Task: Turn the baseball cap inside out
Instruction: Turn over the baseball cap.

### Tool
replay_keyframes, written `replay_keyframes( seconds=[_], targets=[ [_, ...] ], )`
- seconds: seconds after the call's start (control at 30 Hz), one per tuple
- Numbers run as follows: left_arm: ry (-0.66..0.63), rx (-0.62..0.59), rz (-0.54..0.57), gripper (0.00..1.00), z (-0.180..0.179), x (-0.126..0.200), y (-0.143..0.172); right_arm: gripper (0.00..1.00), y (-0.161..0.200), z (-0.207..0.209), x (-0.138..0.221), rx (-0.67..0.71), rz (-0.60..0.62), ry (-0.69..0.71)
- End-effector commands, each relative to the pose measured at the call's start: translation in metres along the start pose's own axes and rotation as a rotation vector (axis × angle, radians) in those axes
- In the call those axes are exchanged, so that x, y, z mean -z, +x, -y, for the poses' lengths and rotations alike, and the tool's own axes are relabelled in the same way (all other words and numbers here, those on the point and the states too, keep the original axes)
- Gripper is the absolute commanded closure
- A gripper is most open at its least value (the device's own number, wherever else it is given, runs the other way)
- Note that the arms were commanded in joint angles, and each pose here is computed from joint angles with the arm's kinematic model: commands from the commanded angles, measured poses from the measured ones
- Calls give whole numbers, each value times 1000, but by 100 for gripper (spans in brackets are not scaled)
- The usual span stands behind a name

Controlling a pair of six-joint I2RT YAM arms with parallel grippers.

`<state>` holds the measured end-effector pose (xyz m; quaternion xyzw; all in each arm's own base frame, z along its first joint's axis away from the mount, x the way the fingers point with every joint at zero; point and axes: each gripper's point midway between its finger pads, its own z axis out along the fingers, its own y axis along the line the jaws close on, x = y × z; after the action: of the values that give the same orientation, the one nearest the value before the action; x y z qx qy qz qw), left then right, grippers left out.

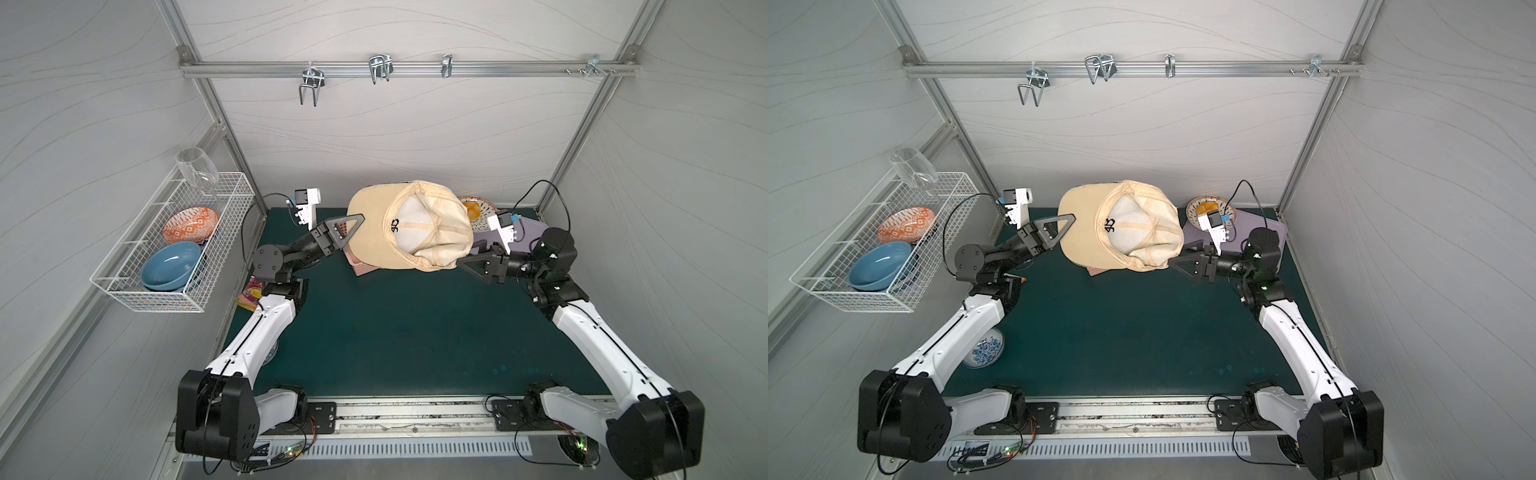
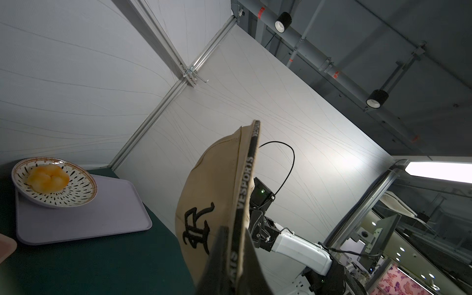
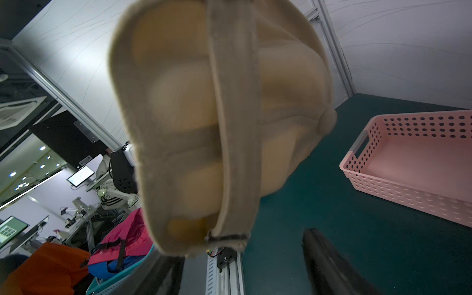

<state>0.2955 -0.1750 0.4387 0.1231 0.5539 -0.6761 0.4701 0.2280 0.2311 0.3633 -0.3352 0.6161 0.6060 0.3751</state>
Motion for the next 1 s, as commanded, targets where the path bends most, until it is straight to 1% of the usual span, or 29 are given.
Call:
replay_keyframes(
  seconds=[0.0, 0.1, 0.2, 0.27, 0.37, 0.43, 0.47, 0.5, 0.53, 0.57, 0.63, 0.7, 0.73, 0.8, 0.93, 0.97],
  targets=[
    [107, -133, -10, 100, 47, -2, -10, 25, -6, -15, -4, 69, -13, -60],
    [105, -138, -20, 100, 48, -2, -7, 25, -6, -23, -11, 95, -30, -103],
    [93, -136, -12, 100, 46, -1, -6, 29, -4, -38, -19, 132, -57, -146],
    [69, -134, -6, 100, 40, 0, -6, 37, -3, -44, -22, 152, -67, -140],
    [26, -145, -6, 100, 35, 1, -5, 59, 1, -36, -21, 126, -77, -59],
    [-5, -170, -3, 100, 35, 2, -5, 74, 5, -19, -19, 99, -81, 56],
    [-24, -175, -3, 100, 32, 3, -4, 78, 7, -9, -18, 73, -86, 115],
    [-44, -177, -7, 100, 30, 4, -3, 84, 7, 3, -16, 49, -87, 185],
    [-61, -191, -13, 100, 29, 4, -2, 94, 9, 18, -14, 18, -91, 256],
    [-84, -201, -22, 100, 28, 5, 0, 100, 13, 35, -12, -27, -107, 337],
    [-124, -238, -42, 100, 28, 5, 4, 100, 13, 60, -7, -78, -119, 484],
    [-161, -271, -70, 100, 27, 2, 13, 100, 17, 84, -2, -101, -149, 643],
    [-185, -267, -99, 100, 24, 0, 21, 100, 19, 95, 0, -108, -163, 724],
    [-215, -280, -131, 100, 21, -4, 32, 100, 17, 107, 1, -109, -169, 835],
    [-271, -296, -148, 100, 11, -7, 42, 100, 16, 133, 18, -103, -177, 1116],
    [-289, -301, -156, 100, 7, -8, 46, 100, 15, 137, 21, -109, -174, 1165]
  ],
)
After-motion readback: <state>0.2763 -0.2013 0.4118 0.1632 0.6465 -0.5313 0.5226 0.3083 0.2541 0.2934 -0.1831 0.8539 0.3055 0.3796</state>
